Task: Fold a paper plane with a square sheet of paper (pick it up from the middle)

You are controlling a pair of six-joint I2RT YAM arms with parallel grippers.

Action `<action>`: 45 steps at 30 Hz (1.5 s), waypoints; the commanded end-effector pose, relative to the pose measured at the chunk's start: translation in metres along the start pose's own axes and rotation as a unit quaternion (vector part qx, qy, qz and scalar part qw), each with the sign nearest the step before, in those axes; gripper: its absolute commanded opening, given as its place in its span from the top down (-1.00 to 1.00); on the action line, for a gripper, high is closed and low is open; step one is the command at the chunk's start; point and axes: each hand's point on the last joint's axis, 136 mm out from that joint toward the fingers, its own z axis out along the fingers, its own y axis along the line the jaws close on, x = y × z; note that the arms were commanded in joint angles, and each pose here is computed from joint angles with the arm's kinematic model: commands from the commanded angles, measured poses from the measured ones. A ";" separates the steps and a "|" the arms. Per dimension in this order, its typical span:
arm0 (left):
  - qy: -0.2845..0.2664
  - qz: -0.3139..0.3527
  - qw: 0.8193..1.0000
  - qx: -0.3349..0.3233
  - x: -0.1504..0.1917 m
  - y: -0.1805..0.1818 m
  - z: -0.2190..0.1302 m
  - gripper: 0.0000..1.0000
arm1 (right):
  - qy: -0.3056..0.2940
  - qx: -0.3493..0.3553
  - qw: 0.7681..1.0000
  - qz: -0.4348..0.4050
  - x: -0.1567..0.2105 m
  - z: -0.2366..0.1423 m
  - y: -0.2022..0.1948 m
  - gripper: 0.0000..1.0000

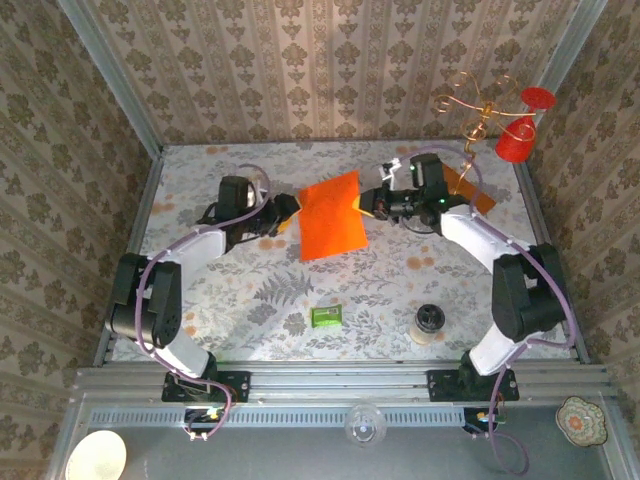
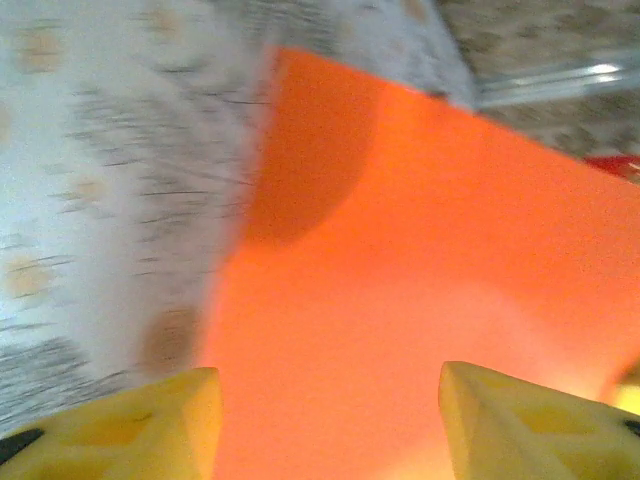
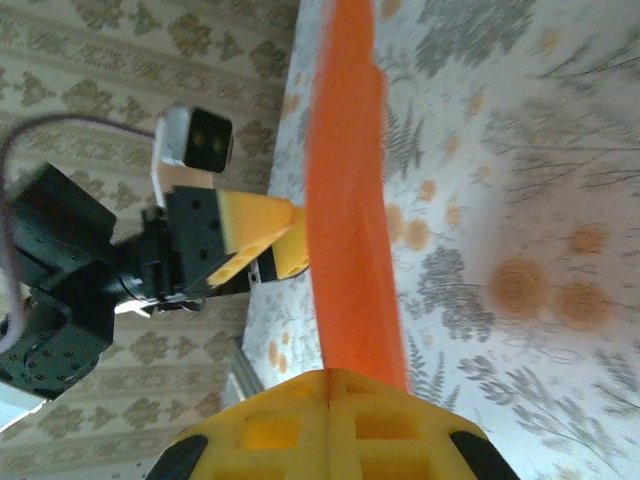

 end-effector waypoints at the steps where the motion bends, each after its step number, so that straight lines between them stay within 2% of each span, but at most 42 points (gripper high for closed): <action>1: -0.020 -0.011 0.998 -0.064 0.001 0.030 -0.014 -0.30 | -0.003 0.080 0.996 -0.025 0.002 -0.028 -0.004 1.00; 6: -0.021 -0.002 0.996 -0.081 0.004 0.036 -0.018 -0.48 | 0.011 0.135 0.991 -0.014 0.007 -0.039 -0.007 1.00; 8: -0.020 0.002 0.997 -0.076 0.004 0.034 -0.017 -0.64 | 0.016 0.140 0.990 -0.012 0.008 -0.033 -0.006 1.00; 10: -0.020 0.008 0.997 -0.069 0.007 0.032 -0.016 -0.88 | 0.024 0.133 0.991 -0.010 0.011 -0.018 -0.005 1.00; 12: -0.020 0.013 0.998 -0.065 0.009 0.030 -0.014 -0.92 | 0.032 0.115 0.993 -0.004 0.015 0.001 -0.003 1.00; 17: -0.005 0.008 0.998 -0.066 0.019 0.035 -0.009 -0.89 | 0.039 0.026 0.998 0.031 0.018 0.047 0.001 1.00; 20: 0.006 0.005 0.998 -0.068 0.026 0.038 -0.003 -0.86 | 0.037 0.002 0.998 0.053 0.020 0.063 -0.011 1.00; 31: 0.079 0.046 0.992 -0.082 0.072 0.029 0.046 -0.68 | 0.052 0.079 0.990 0.104 0.057 0.070 -0.103 1.00; 45: 0.136 0.102 0.976 -0.138 0.106 0.026 0.094 -0.40 | 0.068 0.156 0.982 0.076 0.064 0.064 -0.141 1.00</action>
